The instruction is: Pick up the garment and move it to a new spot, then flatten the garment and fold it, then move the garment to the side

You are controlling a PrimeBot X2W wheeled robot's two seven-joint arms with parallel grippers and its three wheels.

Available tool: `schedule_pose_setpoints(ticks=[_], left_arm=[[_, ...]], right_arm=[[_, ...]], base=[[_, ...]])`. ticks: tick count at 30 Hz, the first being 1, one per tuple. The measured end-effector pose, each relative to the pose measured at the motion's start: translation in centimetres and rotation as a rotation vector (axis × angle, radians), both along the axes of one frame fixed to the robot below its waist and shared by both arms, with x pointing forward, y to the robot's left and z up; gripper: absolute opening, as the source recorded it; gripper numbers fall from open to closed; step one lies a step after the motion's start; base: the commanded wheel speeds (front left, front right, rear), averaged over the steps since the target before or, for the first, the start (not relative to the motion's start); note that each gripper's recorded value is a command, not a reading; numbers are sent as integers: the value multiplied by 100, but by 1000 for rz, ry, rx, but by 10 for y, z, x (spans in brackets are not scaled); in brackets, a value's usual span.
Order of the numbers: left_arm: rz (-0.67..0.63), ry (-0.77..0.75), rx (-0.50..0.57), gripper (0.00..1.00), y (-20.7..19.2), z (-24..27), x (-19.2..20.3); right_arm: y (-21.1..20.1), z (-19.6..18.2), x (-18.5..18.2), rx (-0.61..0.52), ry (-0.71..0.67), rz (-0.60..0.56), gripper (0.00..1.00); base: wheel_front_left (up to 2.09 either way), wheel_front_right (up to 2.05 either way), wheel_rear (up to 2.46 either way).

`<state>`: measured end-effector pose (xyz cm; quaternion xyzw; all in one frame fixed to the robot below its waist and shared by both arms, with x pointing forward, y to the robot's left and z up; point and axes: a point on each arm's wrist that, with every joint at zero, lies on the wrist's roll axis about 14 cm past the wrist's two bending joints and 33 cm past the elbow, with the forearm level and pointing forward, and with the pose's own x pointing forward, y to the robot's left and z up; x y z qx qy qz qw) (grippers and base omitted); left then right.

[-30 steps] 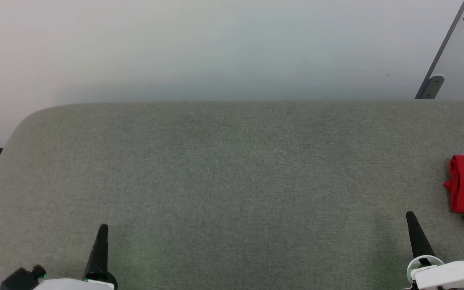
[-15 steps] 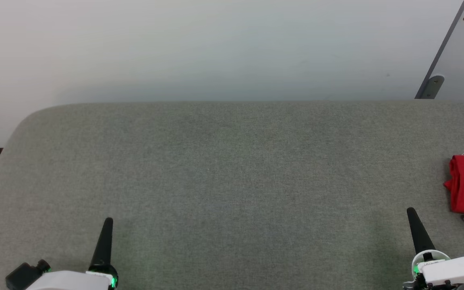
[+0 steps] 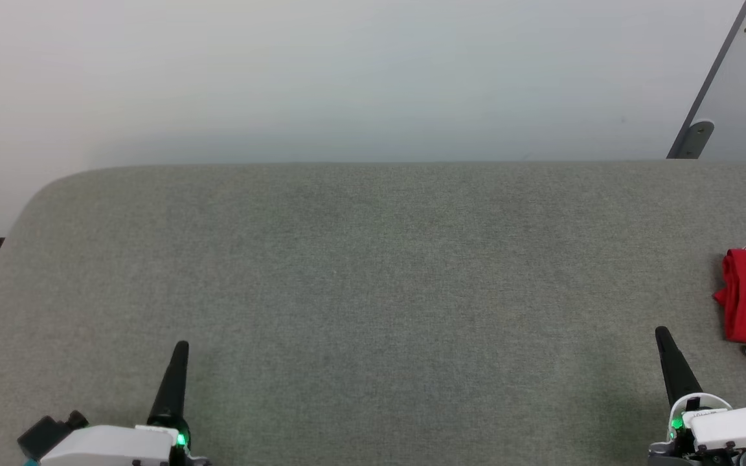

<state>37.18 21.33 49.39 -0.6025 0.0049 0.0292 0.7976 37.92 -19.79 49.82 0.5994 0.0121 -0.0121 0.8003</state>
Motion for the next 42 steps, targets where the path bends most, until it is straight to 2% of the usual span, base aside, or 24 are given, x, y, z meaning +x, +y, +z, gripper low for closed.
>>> schedule_pose_setpoints(ticks=[25, 42], left_arm=[[-21, -24, -188, 0, -9, 6, 11], [-36, -40, -278, 0, -14, 11, 16]], right_arm=[[-1, 4, 6, 193, -16, -2, 0], [-1, 5, 8, 286, -22, 0, 0]], base=[[0, 0, 0], [0, 0, 0]])
